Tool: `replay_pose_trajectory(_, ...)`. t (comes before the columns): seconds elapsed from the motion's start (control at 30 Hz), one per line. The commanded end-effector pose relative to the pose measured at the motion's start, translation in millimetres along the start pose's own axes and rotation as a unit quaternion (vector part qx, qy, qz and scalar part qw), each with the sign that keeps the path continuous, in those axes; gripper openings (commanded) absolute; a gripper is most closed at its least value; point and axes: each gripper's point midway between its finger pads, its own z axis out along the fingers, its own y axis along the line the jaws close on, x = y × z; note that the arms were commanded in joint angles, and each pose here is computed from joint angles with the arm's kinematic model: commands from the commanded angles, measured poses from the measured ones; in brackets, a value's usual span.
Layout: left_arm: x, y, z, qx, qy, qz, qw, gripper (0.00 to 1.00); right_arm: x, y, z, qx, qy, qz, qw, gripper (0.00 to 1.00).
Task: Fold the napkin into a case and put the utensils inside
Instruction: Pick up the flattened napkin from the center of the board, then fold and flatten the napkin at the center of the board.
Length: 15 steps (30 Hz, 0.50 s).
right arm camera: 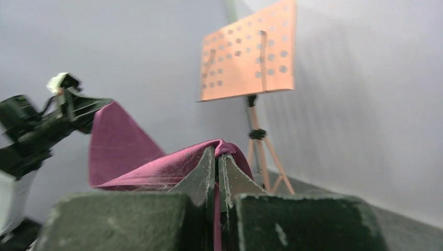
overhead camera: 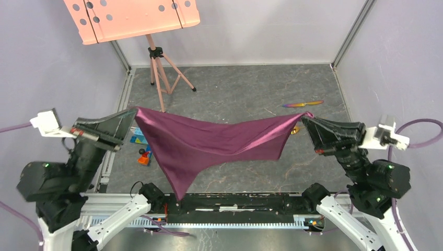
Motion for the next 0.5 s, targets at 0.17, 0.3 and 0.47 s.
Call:
replay_pose_trajectory(0.17, 74.4, 159.5, 91.7, -0.344, 0.063, 0.169, 0.922, 0.02, 92.1, -171.6, -7.4, 0.402, 0.107, -0.047, 0.908, 0.00)
replay_pose_trajectory(0.3, 94.8, 232.7, 122.8, -0.418, 0.090, 0.167, 0.888, 0.02, 128.7, -215.4, 8.2, 0.447, 0.140, -0.105, 0.877, 0.00)
replay_pose_trajectory(0.47, 133.5, 329.5, 142.7, -0.466, 0.130, 0.085, 0.871, 0.02, 172.5, -271.3, 14.6, 0.477, 0.169, -0.134, 0.852, 0.00)
